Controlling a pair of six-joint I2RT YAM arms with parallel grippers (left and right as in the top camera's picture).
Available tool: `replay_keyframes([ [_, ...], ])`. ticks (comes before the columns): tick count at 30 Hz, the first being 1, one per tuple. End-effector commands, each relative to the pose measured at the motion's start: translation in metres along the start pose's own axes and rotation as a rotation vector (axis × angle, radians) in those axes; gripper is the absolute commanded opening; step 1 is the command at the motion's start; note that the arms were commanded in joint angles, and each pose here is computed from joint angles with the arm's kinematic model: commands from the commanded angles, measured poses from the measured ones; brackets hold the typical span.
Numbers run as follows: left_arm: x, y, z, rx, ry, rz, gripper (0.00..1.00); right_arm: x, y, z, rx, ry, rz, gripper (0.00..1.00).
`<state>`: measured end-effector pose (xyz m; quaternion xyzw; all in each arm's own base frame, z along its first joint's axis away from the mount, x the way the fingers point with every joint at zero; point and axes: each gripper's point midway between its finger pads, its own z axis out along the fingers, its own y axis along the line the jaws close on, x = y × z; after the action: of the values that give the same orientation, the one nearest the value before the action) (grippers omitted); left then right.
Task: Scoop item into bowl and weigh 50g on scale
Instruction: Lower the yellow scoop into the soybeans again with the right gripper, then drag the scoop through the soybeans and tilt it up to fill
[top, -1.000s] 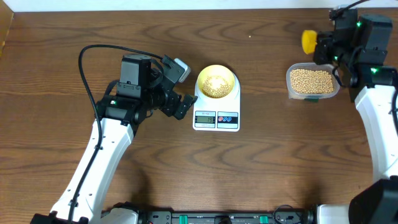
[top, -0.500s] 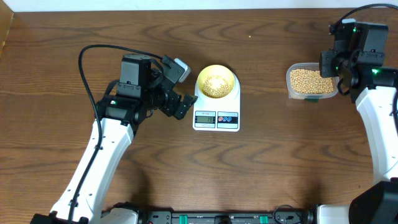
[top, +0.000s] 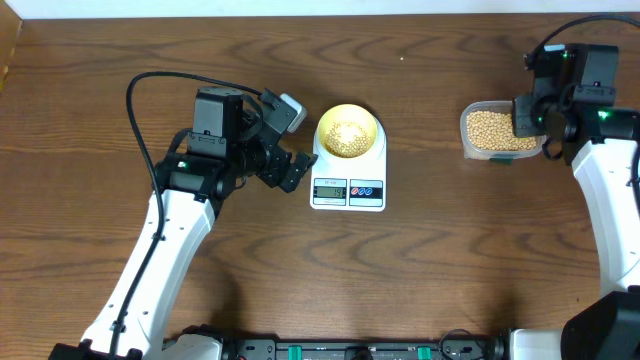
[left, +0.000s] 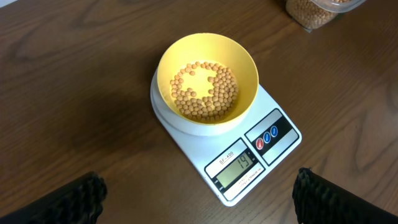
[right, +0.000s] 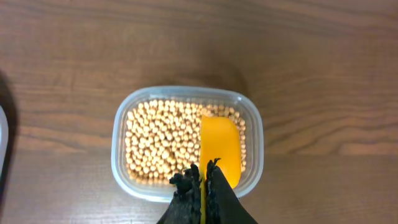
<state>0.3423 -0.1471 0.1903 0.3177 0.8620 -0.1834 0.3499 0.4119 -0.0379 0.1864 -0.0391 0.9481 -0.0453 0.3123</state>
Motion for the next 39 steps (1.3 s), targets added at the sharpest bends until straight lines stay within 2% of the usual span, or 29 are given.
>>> replay_keyframes([
  [1,-0.006,-0.003,-0.005,0.003,-0.021,0.027,0.98,0.005,-0.002,0.004,0.007,0.019,0.004,0.01],
  [16,-0.006,-0.003,-0.005,0.003,-0.021,0.027,0.98,0.035,0.004,0.056,-0.020,0.164,0.003,0.01],
  [22,-0.006,-0.003,-0.005,0.003,-0.021,0.027,0.98,0.034,0.009,0.056,-0.049,0.159,0.004,0.01],
  [32,-0.006,-0.003,-0.005,0.003,-0.021,0.027,0.98,0.022,0.040,0.053,-0.238,0.103,0.021,0.01],
  [39,-0.006,-0.003,-0.005,0.003,-0.021,0.027,0.97,0.019,0.040,0.049,-0.337,0.073,0.071,0.01],
])
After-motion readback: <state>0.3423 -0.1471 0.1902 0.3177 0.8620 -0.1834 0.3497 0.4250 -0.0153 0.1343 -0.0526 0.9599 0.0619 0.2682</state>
